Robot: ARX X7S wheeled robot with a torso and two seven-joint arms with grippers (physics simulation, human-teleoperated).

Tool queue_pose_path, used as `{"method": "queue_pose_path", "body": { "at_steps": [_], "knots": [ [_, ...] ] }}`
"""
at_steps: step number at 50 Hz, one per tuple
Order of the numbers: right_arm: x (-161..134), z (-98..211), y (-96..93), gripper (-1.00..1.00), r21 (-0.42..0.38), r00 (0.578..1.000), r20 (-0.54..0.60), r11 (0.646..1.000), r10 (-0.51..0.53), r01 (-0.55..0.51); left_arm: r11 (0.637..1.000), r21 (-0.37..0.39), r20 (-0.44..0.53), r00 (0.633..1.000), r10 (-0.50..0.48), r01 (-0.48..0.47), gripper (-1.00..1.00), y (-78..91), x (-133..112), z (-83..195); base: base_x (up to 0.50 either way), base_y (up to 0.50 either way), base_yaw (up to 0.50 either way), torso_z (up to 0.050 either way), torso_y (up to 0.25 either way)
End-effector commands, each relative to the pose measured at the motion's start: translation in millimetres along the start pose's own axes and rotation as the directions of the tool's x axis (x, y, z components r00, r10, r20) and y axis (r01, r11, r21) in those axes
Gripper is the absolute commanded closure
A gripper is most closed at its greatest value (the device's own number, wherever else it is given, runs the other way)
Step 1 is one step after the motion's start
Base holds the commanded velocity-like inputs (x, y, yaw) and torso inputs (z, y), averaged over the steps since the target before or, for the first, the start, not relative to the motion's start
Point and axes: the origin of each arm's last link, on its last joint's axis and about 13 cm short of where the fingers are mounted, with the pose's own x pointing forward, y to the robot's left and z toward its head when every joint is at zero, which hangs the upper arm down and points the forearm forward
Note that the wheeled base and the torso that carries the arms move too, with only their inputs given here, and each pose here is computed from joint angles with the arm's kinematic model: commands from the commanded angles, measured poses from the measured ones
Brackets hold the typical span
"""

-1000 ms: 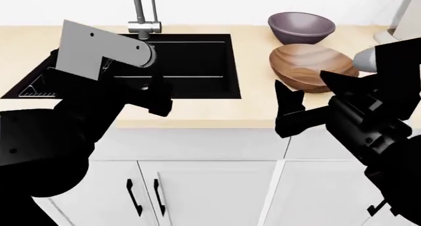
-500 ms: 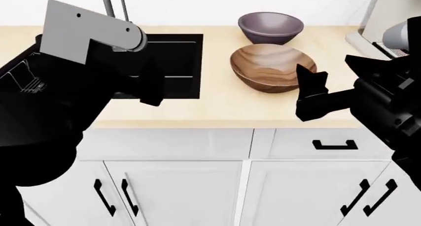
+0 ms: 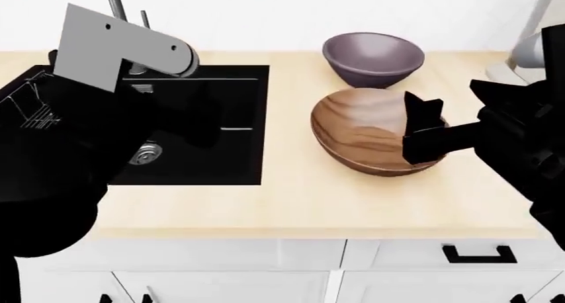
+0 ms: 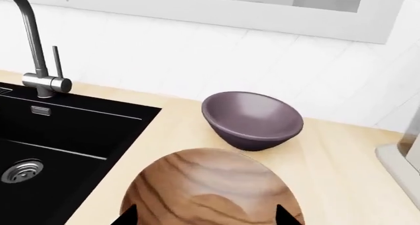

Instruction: Stack the bowls in the sink.

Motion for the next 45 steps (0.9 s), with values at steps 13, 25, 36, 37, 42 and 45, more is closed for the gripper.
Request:
{"method": "queue_pose_path", "body": {
  "at_steps": [13,25,36,37,42,45],
  "knots": [
    [-9,-4,-0.7,-1.00,0.002,0.996,-0.085,1.000,-0.011,0.011,0.995,-0.003,-0.021,0.995,-0.099,0.099,-1.00,-8.0,-5,0,0.50,-0.02,0.00,0.000,0.001],
    [-29,-3,1.5,-1.00,0.004,0.995,-0.097,0.999,-0.034,0.034,0.995,0.008,0.004,0.995,-0.100,0.100,-1.00,-8.7,-9,0,0.50,-0.01,0.00,0.000,0.001],
    [-29,15,1.6,-1.00,0.027,0.997,-0.045,0.998,-0.056,0.057,0.988,-0.021,0.014,0.988,-0.155,0.155,-1.00,-16.5,-24,-3,0.39,0.00,0.00,0.000,0.002],
    [-28,17,1.5,-1.00,0.027,0.997,-0.039,0.998,-0.063,0.064,0.987,-0.022,0.013,0.988,-0.156,0.157,-1.00,-16.9,-26,-3,0.00,0.00,0.00,0.000,0.000],
    [-31,23,1.3,-1.00,0.038,0.998,-0.006,0.997,-0.069,0.069,0.987,-0.027,0.013,0.988,-0.157,0.157,-1.00,-16.9,-30,-4,0.00,0.00,0.00,0.000,0.000],
    [-34,25,1.5,-1.00,0.052,0.998,0.031,0.998,-0.046,0.044,0.987,-0.025,0.012,0.988,-0.156,0.157,-1.00,-17.2,-31,-4,0.00,0.00,0.00,0.000,0.000]
  ]
}}
